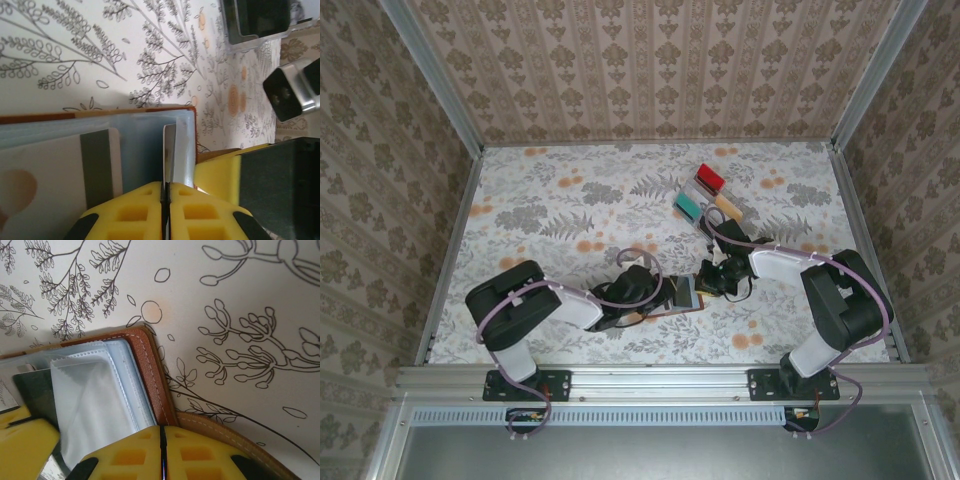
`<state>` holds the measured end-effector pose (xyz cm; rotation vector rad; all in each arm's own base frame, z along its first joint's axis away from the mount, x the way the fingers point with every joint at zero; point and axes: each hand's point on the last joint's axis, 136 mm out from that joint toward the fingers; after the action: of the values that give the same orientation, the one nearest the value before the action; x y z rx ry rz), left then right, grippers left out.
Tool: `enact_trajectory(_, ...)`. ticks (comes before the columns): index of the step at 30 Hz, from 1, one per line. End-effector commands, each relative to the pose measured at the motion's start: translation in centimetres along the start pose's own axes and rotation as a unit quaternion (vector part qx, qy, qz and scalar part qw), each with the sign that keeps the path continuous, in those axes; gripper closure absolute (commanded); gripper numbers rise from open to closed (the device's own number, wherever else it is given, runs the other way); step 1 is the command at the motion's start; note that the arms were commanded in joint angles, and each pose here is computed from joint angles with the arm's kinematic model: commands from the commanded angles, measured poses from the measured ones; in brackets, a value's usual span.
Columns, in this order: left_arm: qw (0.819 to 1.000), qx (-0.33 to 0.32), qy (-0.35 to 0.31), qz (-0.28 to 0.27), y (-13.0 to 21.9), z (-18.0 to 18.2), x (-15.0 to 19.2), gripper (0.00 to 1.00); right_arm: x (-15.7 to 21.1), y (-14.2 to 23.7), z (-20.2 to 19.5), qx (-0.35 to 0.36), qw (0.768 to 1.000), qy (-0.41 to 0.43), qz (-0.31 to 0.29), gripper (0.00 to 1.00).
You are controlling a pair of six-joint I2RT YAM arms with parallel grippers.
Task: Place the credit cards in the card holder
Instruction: Insert the credit card into the card slot.
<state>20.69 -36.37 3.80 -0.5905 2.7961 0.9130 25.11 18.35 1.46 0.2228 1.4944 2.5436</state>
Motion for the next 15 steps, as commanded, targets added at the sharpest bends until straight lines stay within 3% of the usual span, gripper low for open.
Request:
enact_trajectory(1, 0.999, -0.014, 0.011, 0.029, -0.9, 0.9, 1.5, 0.88, 1.7, -1.5, -3.0, 0.055, 0.998, -0.022, 0.024, 0.90)
enact_trajectory(11, 0.999, -0.039, 0.009, 0.026, 0.3, 1.4, 1.5, 0.69, 1.5, -1.2, -3.0, 0.057, 0.998, -0.025, 0.017, 0.90)
enact_trajectory(15, 0.998, -0.063, 0.003, 0.021, 1.1, 1.6, 1.1, 0.68, 1.4, -1.1, -2.9, 0.057, 0.998, -0.022, 0.017, 0.90)
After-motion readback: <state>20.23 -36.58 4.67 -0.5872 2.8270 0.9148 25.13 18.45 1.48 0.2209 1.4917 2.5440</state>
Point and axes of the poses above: each hand's point on the last joint's axis, 136 mm out from that joint toward the fingers, its own y axis back along the fingers, its own z axis along the line the jaws close on, x = y × z, and after that the axes turned 3 degrees about -y, right-handed
